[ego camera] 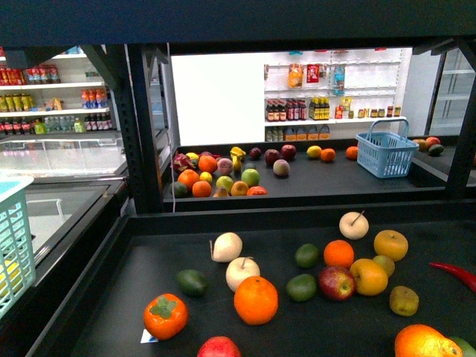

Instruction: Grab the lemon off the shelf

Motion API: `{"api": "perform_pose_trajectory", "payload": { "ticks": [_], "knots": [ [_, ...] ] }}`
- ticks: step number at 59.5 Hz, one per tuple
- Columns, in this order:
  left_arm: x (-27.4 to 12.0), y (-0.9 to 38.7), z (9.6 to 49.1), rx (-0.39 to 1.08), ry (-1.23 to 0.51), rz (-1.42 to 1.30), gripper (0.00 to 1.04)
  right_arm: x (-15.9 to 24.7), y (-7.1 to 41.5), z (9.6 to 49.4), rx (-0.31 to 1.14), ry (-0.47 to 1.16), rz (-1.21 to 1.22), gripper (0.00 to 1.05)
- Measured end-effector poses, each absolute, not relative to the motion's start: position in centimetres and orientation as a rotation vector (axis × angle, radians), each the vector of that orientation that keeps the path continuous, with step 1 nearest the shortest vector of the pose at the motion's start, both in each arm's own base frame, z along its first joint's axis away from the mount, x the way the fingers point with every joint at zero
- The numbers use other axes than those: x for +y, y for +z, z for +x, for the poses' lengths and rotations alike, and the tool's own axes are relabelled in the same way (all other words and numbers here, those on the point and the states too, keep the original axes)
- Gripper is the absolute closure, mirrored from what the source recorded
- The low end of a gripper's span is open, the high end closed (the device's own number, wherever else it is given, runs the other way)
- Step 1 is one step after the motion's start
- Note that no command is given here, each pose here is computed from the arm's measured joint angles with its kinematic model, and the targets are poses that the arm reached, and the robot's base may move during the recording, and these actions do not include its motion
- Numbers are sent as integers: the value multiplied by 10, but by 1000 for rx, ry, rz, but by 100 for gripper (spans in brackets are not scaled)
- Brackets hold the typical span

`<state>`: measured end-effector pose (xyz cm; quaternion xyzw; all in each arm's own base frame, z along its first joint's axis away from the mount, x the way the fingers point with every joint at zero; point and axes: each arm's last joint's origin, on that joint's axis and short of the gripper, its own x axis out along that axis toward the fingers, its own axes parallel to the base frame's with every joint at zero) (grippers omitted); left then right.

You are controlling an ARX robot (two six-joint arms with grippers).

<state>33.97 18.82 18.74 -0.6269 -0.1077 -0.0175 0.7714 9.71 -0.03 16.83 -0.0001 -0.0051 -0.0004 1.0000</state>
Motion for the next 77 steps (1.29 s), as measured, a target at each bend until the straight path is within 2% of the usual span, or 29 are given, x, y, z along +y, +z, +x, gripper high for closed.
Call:
{"api": "perform_pose_trajectory", "payload": {
  "ticks": [11, 25, 32, 38, 39, 41, 44, 48, 63, 77],
  "knots": [
    [175, 206, 323, -141, 13, -1262, 8, 0, 168, 97, -10, -1, 0, 7],
    [151, 238, 281, 60, 247, -907, 8, 0, 168, 97, -10, -1, 0, 7],
    [125, 251, 250, 128, 251, -686, 8, 0, 168, 97, -10, -1, 0, 7],
    [90, 264, 215, 149, 180, -516, 8, 0, 168, 97, -10, -1, 0, 7],
    [84, 267, 208, 136, 146, -469, 10, 0, 168, 97, -10, -1, 0, 7],
    [67, 272, 192, 65, 56, -330, 19, 0, 168, 97, -10, -1, 0, 7],
    [40, 265, 164, 38, 34, -151, 34, 0, 168, 97, -10, -1, 0, 7],
    [9, 244, 134, 35, 35, -60, 53, 0, 168, 97, -10, -1, 0, 7],
    [0, 204, 112, 7, 2, -17, 103, 0, 168, 97, -10, -1, 0, 7],
    [0, 192, 106, 2, 3, -11, 102, 0, 168, 97, -10, -1, 0, 7]
  ]
}}
